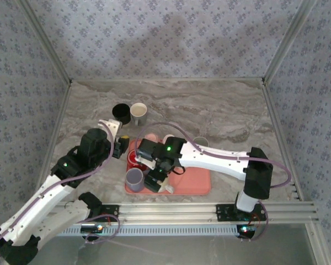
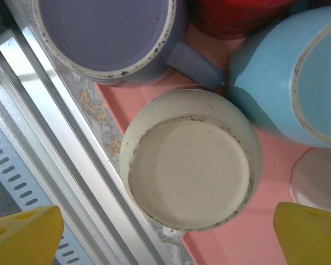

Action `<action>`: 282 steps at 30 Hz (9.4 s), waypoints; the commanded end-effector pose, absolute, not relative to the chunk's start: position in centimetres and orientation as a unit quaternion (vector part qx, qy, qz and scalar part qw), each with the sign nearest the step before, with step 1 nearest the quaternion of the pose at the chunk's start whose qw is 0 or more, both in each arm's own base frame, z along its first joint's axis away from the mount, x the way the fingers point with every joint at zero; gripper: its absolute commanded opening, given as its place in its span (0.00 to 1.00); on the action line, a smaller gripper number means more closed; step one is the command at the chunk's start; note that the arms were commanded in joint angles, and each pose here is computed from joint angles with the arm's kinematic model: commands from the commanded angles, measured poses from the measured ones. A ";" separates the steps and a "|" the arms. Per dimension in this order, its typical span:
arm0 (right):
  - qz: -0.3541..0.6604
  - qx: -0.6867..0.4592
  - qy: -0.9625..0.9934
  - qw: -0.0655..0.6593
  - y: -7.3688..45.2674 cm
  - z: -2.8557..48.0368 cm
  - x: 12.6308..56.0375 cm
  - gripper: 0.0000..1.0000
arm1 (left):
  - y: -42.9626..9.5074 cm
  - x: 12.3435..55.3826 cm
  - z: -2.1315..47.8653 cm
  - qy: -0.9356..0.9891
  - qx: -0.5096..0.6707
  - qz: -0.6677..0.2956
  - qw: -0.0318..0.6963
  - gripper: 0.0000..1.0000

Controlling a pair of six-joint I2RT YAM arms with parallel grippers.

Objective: Turn the mug right side up

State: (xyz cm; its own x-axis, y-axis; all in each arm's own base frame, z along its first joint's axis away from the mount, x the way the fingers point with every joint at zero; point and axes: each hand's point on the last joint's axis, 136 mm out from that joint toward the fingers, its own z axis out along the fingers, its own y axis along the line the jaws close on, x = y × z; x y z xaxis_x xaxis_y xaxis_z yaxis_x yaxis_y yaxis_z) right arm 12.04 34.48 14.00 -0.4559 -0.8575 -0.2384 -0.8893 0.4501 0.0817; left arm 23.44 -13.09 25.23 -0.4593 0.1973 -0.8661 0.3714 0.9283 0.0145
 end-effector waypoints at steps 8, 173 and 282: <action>0.083 -0.505 0.857 0.061 34.5 12.9 11.8 1.00 | -13.1 23.6 25.3 0.846 0.171 -0.084 0.498 0.57; 0.608 -0.129 0.641 0.451 23.6 36.7 17.9 1.00 | -31.4 15.0 35.8 0.572 0.232 -0.732 0.288 0.00; 0.401 -0.074 0.783 0.470 16.7 30.6 18.5 1.00 | -26.8 41.8 12.1 0.947 0.044 0.003 0.319 0.37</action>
State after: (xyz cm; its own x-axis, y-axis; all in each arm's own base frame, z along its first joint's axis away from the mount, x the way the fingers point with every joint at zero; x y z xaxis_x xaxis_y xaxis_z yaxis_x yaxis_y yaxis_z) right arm 18.97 17.10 28.94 -0.5746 0.2577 -0.7768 -0.4697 0.6734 0.5709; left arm 41.22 -26.57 8.18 -0.8420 0.1251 -0.5248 0.1074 0.9921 0.0643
